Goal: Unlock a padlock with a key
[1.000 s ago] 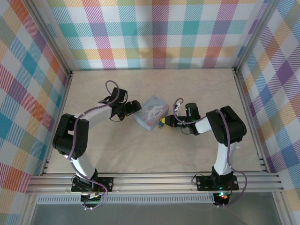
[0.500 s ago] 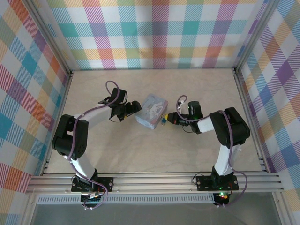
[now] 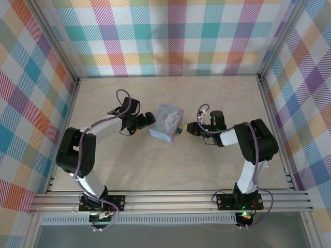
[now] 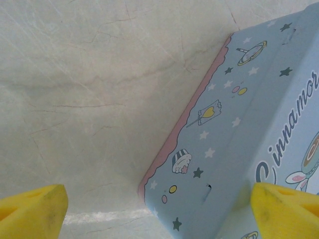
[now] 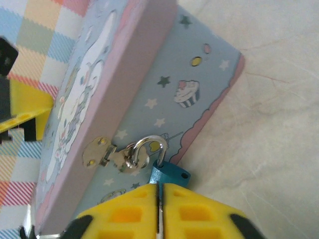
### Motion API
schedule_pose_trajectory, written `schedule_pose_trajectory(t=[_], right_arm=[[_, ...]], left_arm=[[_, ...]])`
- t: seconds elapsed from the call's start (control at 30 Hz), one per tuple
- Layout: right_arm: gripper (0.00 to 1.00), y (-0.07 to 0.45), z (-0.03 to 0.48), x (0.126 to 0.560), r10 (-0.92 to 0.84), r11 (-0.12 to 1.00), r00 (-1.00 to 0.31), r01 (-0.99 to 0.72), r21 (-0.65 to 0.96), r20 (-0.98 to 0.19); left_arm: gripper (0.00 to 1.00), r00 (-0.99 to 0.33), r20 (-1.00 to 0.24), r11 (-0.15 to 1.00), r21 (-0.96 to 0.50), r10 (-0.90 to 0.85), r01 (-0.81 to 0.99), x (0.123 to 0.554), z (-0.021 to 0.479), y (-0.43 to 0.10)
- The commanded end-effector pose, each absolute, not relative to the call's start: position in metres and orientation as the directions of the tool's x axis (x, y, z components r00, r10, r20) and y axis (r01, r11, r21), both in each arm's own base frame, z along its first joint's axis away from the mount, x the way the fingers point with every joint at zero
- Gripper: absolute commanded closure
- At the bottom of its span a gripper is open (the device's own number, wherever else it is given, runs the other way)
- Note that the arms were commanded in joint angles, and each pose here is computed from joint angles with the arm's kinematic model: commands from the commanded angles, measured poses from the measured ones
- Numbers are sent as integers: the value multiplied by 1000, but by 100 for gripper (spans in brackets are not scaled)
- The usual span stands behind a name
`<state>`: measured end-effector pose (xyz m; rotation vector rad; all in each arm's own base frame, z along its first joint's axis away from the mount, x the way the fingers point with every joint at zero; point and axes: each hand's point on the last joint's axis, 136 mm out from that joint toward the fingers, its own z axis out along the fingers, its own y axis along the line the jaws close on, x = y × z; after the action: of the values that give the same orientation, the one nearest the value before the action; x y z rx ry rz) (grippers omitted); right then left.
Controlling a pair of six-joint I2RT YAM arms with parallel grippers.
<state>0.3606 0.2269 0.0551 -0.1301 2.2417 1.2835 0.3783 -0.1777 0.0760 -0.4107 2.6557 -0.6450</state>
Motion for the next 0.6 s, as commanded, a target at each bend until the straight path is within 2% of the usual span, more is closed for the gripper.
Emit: schedule_pose_trajectory(t=[0.0,0.1,0.2,0.4,0.57], right_arm=[[73,224,70,355,147,459,-800,-466,757,-582],[59,230,74,354,131,403,-789,-512,759,-601],[51,235,77,357,126,351,-781,-542,764,-612],[41,244,78,366,116,303,-784,-556,774,-609],[38,253,76,374,102,290,-791,-557,778,-604]], left_arm=[[7,-900,-277,873,-451,-336,-186,365,74,-172],[8,-903,-272,876,-444,-333,-190,365,70,-172],[9,-903,-269,878,-438,-334,-194,365,68,-171],[9,-904,-266,886,-416,-334,-205,365,64,-167],[9,-904,-264,888,-407,-337,-212,365,61,-165]])
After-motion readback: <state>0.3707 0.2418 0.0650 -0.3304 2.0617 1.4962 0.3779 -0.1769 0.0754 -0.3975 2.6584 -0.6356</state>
